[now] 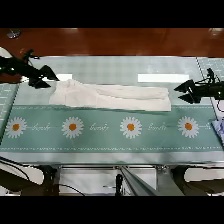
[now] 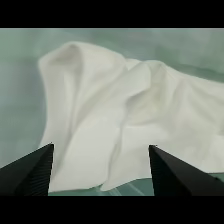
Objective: Fold the shirts.
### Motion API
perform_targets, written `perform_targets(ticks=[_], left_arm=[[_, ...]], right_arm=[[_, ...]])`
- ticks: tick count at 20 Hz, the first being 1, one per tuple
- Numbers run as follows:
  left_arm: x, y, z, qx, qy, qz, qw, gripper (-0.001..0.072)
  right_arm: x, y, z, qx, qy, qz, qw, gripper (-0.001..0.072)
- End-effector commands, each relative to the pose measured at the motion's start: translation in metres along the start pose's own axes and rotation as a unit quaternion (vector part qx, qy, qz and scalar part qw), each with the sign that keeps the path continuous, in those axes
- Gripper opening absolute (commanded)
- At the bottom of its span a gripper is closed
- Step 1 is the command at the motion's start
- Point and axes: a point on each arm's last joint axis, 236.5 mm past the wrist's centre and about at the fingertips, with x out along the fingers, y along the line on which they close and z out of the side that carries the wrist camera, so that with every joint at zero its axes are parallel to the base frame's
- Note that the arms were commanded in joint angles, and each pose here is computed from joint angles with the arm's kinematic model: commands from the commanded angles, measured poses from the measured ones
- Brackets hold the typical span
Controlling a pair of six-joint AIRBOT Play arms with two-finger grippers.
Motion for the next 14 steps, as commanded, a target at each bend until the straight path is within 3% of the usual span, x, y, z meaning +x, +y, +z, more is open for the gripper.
perform_targets(ticks=[1, 4, 6, 7, 8, 9, 10, 11, 12, 13, 14], left_arm=[[-0.05, 0.011, 0.016, 0.004, -0.128, 0.047, 0.991, 0.0696], [-0.06, -0.031, -0.004, 0.036, -0.214, 0.021, 0.976, 0.0696], [-0.047, -0.054, -0.035, 0.05, -0.208, 0.002, 0.977, 0.0696], [-0.038, -0.063, -0.049, 0.057, -0.19, -0.006, 0.98, 0.0696], [-0.028, -0.071, -0.061, 0.071, -0.168, -0.009, 0.983, 0.0696], [-0.019, -0.079, -0.071, 0.09, -0.148, -0.01, 0.985, 0.0695], [-0.013, -0.087, -0.076, 0.102, -0.139, -0.013, 0.985, 0.0685], [-0.008, -0.096, -0.081, 0.116, -0.133, -0.017, 0.984, 0.0533], [-0.003, -0.105, -0.085, 0.125, -0.127, -0.023, 0.984, 0.021], [0.001, -0.117, -0.088, 0.133, -0.126, -0.034, 0.982, 0.0036], [0.006, -0.131, -0.091, 0.151, -0.129, -0.045, 0.979, 0.0026]], right_arm=[[0.011, -0.014, -0.023, -0.003, 0.053, -0.013, 0.999, 0.0622], [0.042, 0.01, -0.041, -0.029, 0.09, 0.008, 0.995, 0.0622], [0.062, 0.017, -0.054, -0.042, 0.113, 0.004, 0.993, 0.0617], [0.068, 0.021, -0.058, -0.049, 0.118, 0.003, 0.992, 0.0579], [0.071, 0.025, -0.057, -0.056, 0.114, 0.001, 0.992, 0.0386], [0.068, 0.032, -0.054, -0.06, 0.111, 0.007, 0.992, 0.0107], [0.061, 0.043, -0.051, -0.065, 0.108, 0.02, 0.992, 0.002], [0.049, 0.052, -0.047, -0.077, 0.099, 0.023, 0.992, 0.0019], [0.033, 0.061, -0.045, -0.091, 0.087, 0.025, 0.992, 0.002], [0.017, 0.068, -0.047, -0.112, 0.079, 0.018, 0.99, 0.0019], [-0.003, 0.073, -0.053, -0.14, 0.074, 0.003, 0.987, 0.0019]])
